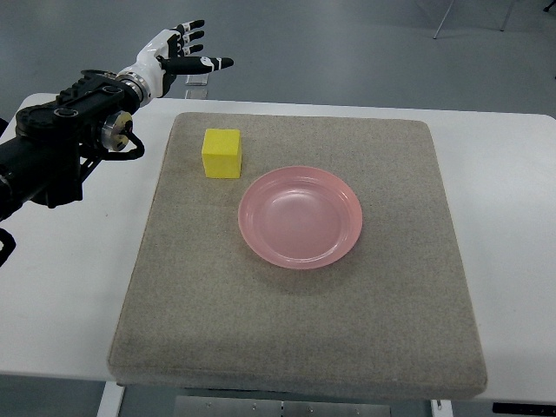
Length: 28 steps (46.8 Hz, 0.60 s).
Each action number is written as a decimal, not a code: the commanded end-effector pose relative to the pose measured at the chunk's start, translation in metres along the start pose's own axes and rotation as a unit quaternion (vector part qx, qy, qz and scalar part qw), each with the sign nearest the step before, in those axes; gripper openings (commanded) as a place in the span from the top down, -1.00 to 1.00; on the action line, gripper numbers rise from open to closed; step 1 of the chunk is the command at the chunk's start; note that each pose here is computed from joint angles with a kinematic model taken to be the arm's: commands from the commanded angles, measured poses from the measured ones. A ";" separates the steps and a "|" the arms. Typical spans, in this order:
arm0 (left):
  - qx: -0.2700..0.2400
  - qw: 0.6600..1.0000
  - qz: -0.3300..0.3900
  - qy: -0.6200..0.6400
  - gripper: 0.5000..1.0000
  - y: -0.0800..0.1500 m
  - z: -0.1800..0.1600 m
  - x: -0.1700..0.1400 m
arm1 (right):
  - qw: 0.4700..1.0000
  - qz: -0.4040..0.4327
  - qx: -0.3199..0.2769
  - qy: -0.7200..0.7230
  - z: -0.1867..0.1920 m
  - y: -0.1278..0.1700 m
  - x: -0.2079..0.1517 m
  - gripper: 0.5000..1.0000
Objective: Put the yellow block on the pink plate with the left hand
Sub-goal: 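Raise the left hand and swing it over the pad toward the yellow cube, then lower the left hand onto the yellow cube and close fingers around it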
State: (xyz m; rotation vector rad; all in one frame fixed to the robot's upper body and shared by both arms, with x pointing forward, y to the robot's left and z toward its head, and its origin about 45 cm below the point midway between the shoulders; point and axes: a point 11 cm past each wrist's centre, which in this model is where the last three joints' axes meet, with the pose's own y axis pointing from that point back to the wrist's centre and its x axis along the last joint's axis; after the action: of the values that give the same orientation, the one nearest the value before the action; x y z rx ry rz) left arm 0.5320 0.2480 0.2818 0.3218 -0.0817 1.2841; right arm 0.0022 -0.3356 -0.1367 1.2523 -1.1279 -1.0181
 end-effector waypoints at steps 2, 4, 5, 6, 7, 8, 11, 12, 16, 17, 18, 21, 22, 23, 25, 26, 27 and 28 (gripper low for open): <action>0.011 0.996 -0.049 -0.077 -0.84 0.002 0.003 -0.009 | 1.000 0.000 0.000 0.000 0.000 0.000 0.000 -0.69; 0.017 0.991 -0.064 -0.116 -0.83 0.002 0.003 -0.011 | 1.000 0.000 0.000 0.001 0.000 0.000 0.000 -0.69; 0.019 0.988 -0.070 -0.136 -0.83 0.002 0.002 -0.012 | 1.000 0.000 0.000 0.000 0.000 0.000 0.000 -0.69; 0.022 0.985 -0.075 -0.154 -0.82 0.002 0.001 -0.013 | 1.000 0.000 0.000 0.001 0.000 0.000 0.000 -0.69; 0.022 0.982 -0.078 -0.171 -0.82 0.002 0.002 -0.012 | 1.000 0.000 0.001 0.000 0.000 0.000 0.000 -0.69; 0.023 0.979 -0.082 -0.188 -0.82 0.002 0.002 -0.013 | 1.000 0.000 0.001 0.000 0.000 0.000 0.000 -0.69; 0.027 0.968 -0.092 -0.231 -0.82 0.004 0.001 -0.012 | 1.000 0.000 0.000 0.001 0.000 0.000 0.000 -0.69; 0.028 0.965 -0.096 -0.242 -0.82 0.004 0.001 -0.012 | 1.000 0.000 0.000 0.000 0.000 0.000 0.000 -0.69; 0.031 0.954 -0.118 -0.273 -0.82 0.004 0.005 -0.014 | 1.000 0.000 0.000 0.001 0.000 0.000 0.000 -0.69; 0.031 0.952 -0.124 -0.278 -0.82 0.005 0.007 -0.014 | 1.000 0.000 0.000 0.001 0.000 0.000 0.000 -0.69; 0.031 0.950 -0.128 -0.282 -0.82 0.005 0.009 -0.014 | 1.000 0.000 0.000 0.001 0.000 0.000 0.000 -0.69; 0.034 0.943 -0.142 -0.300 -0.82 0.005 0.011 -0.016 | 1.000 0.000 0.000 0.000 0.000 0.000 0.000 -0.69; 0.035 0.940 -0.143 -0.309 -0.82 0.006 0.012 -0.013 | 1.000 0.000 0.000 0.001 0.000 0.000 0.000 -0.69; 0.036 0.935 -0.146 -0.320 -0.82 0.006 0.013 -0.013 | 1.000 0.000 0.000 0.001 0.000 0.000 0.000 -0.69; 0.033 0.927 -0.149 -0.342 -0.82 0.007 0.018 -0.011 | 1.000 0.000 0.001 0.000 0.000 0.000 0.000 -0.69; 0.033 0.923 -0.152 -0.351 -0.82 0.007 0.020 -0.012 | 1.000 0.000 0.000 0.001 0.000 0.000 0.000 -0.69; 0.032 0.920 -0.156 -0.359 -0.82 0.008 0.021 -0.012 | 1.000 0.000 0.001 0.000 0.000 0.000 0.000 -0.69; 0.030 0.917 -0.161 -0.365 -0.82 0.009 0.021 -0.014 | 1.000 0.000 0.000 0.000 0.000 0.000 0.000 -0.69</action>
State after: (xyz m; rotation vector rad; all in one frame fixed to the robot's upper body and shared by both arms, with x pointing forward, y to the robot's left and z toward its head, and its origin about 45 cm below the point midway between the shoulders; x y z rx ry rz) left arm 0.5241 0.2338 0.2972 0.8003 -0.5595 0.8272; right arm 0.0022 -0.3356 -0.1367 1.2525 -1.1276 -1.0177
